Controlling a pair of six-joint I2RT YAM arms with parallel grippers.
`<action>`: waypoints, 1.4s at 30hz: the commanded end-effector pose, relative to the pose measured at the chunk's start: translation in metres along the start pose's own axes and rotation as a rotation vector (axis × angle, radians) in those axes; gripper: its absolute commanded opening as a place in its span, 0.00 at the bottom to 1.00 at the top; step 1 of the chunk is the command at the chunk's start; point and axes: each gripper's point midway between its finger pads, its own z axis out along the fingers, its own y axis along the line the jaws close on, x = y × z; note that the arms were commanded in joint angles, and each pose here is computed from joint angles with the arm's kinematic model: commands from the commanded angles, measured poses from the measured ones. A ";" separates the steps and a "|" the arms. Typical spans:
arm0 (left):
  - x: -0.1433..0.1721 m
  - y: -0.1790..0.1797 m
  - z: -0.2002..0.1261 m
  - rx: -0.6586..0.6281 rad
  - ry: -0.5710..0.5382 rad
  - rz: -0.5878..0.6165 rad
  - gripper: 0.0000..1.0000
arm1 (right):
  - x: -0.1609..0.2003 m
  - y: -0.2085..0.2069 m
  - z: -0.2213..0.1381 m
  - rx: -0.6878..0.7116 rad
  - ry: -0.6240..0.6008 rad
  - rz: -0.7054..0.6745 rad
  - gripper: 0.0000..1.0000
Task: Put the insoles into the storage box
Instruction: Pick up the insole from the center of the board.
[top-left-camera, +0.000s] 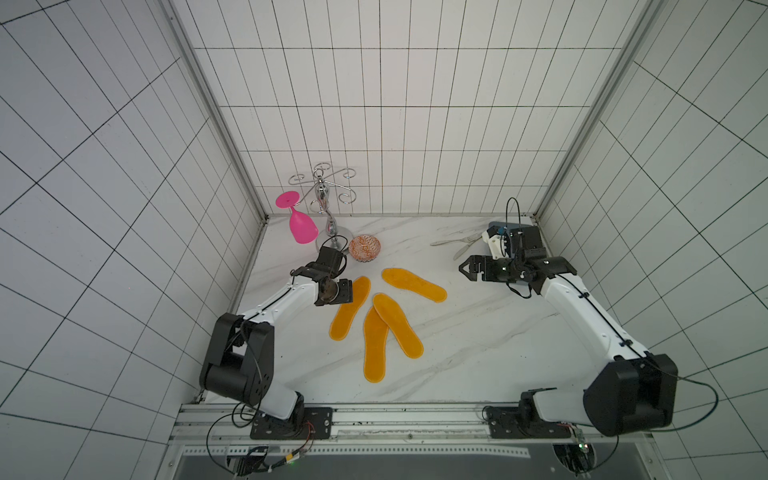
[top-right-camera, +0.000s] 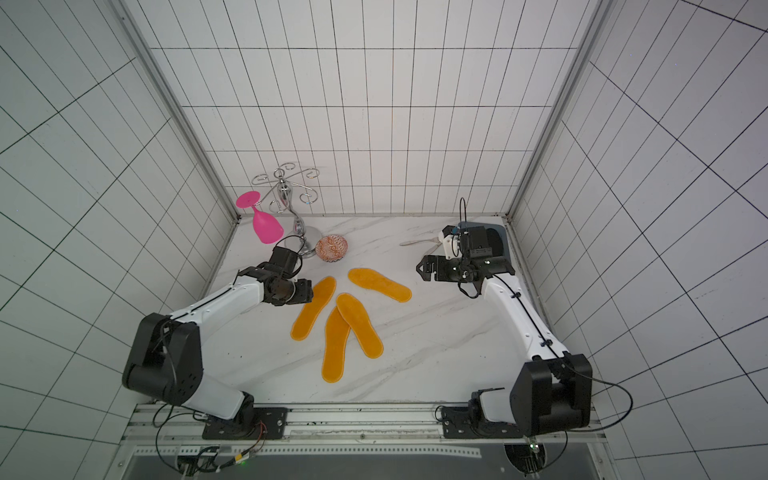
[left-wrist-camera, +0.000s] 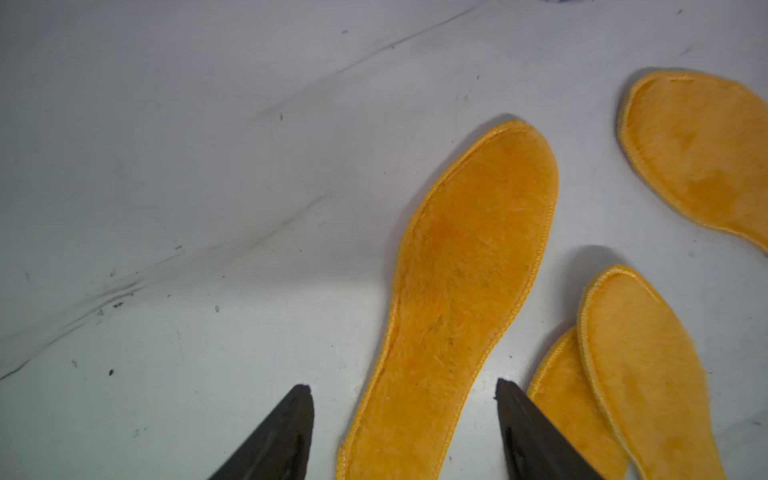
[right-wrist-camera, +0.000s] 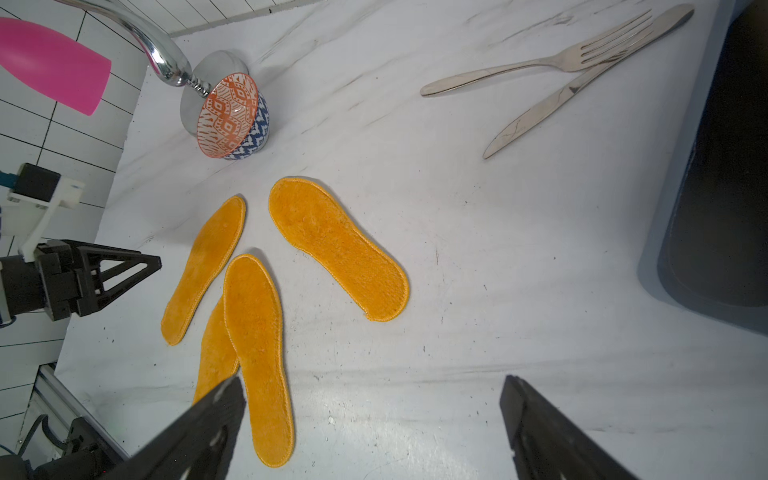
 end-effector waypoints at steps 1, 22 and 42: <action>-0.008 0.001 0.012 -0.022 -0.004 0.024 0.69 | 0.012 -0.001 0.003 0.011 0.031 -0.007 0.99; 0.028 -0.007 0.062 -0.032 0.250 0.062 0.41 | 0.024 0.013 0.014 -0.041 0.064 0.014 0.99; -0.005 -0.030 0.014 0.053 0.101 -0.004 0.00 | 0.010 0.027 0.015 -0.106 0.013 0.072 0.99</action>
